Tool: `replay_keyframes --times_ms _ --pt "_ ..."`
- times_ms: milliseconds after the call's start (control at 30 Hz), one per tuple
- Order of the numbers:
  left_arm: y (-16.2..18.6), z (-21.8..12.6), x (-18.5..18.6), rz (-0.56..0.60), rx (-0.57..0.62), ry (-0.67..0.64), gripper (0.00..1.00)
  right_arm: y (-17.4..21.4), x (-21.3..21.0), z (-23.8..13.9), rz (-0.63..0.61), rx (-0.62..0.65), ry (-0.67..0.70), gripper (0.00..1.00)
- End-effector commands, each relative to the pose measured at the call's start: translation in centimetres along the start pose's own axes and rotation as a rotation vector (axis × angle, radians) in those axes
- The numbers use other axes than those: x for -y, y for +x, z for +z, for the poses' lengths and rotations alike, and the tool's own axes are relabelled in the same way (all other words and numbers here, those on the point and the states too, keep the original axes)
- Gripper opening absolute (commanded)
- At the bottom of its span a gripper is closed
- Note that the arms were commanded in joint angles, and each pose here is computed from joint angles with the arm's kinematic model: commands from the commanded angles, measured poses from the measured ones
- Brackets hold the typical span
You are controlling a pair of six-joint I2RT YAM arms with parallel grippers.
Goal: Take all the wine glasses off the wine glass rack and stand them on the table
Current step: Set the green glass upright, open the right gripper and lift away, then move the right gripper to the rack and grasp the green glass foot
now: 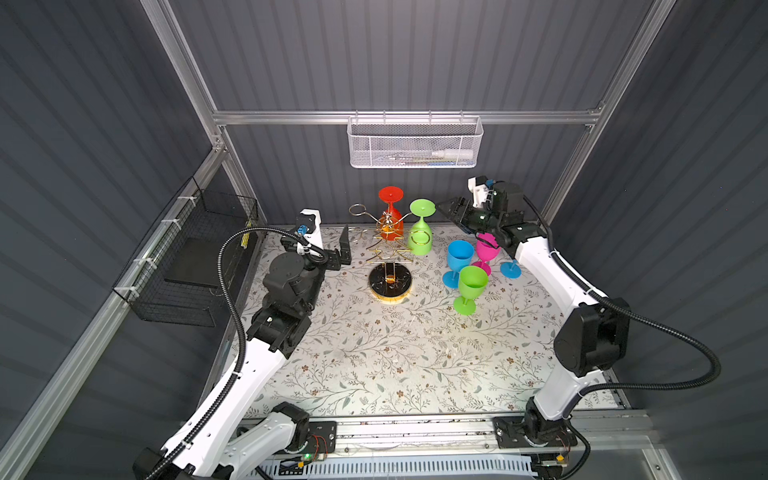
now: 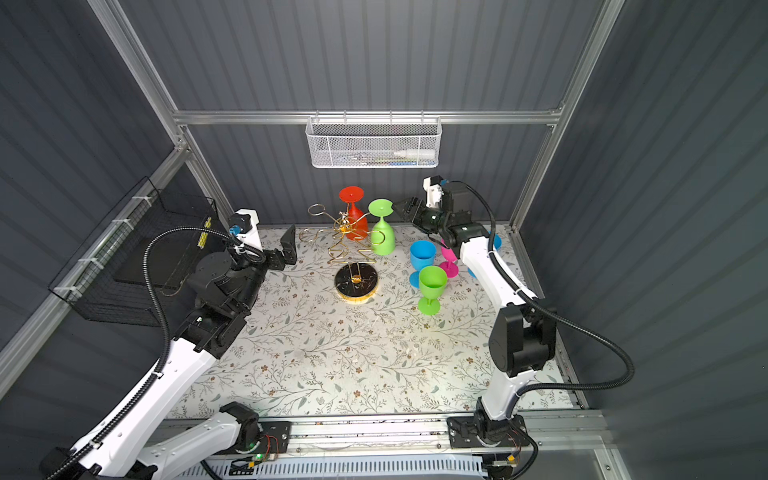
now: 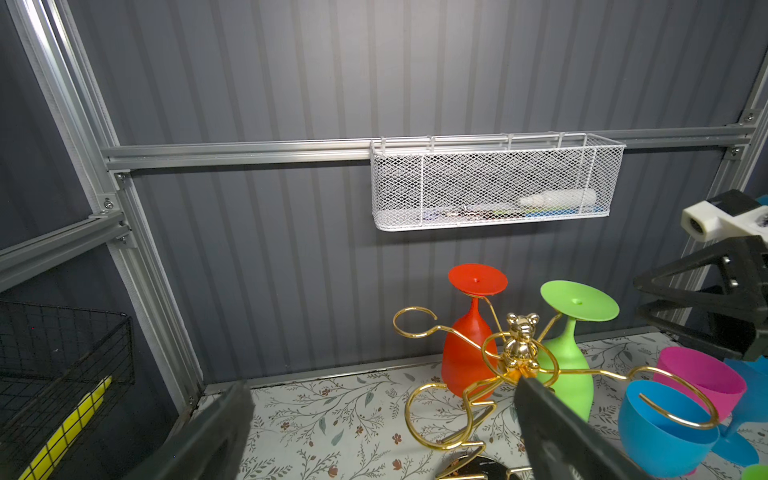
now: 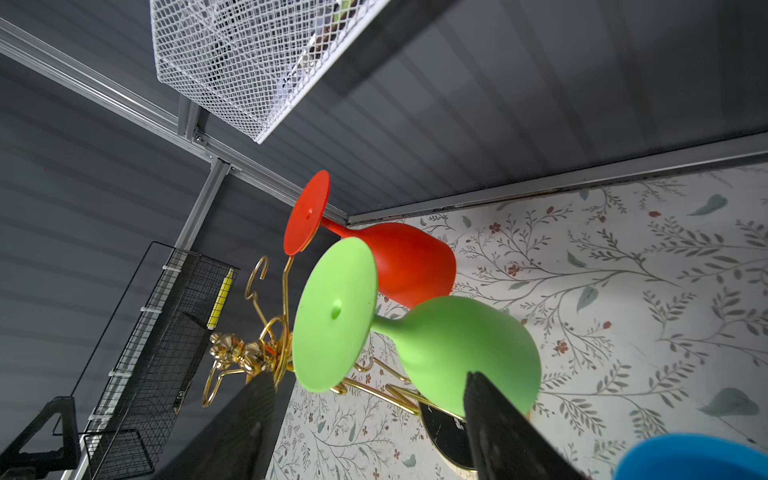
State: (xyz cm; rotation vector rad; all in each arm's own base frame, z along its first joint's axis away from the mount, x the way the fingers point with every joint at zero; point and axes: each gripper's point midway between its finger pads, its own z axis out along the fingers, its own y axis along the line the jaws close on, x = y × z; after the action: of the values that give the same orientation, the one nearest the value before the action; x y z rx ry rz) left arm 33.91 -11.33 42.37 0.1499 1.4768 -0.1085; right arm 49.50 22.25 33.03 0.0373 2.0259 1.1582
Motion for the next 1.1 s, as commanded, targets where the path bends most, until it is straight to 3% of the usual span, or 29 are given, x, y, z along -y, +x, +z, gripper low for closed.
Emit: replay_keyframes --times_ms 0,233,600,1067 --pt "0.0 -0.4 -0.3 0.0 0.003 -0.003 1.0 -0.4 -1.7 1.0 -0.016 -0.007 -0.051 0.72" --pt "0.1 -0.6 -0.4 0.002 0.0 -0.003 1.0 0.0 -1.6 2.9 -0.018 -0.026 -0.036 0.66" --pt "-0.2 -0.8 -0.4 0.003 0.005 -0.003 1.0 -0.1 -1.3 3.4 0.003 -0.023 -0.04 0.36" --pt "-0.4 -1.1 -0.4 0.005 0.01 0.003 1.0 -0.1 -1.8 3.3 0.033 -0.024 -0.076 0.13"
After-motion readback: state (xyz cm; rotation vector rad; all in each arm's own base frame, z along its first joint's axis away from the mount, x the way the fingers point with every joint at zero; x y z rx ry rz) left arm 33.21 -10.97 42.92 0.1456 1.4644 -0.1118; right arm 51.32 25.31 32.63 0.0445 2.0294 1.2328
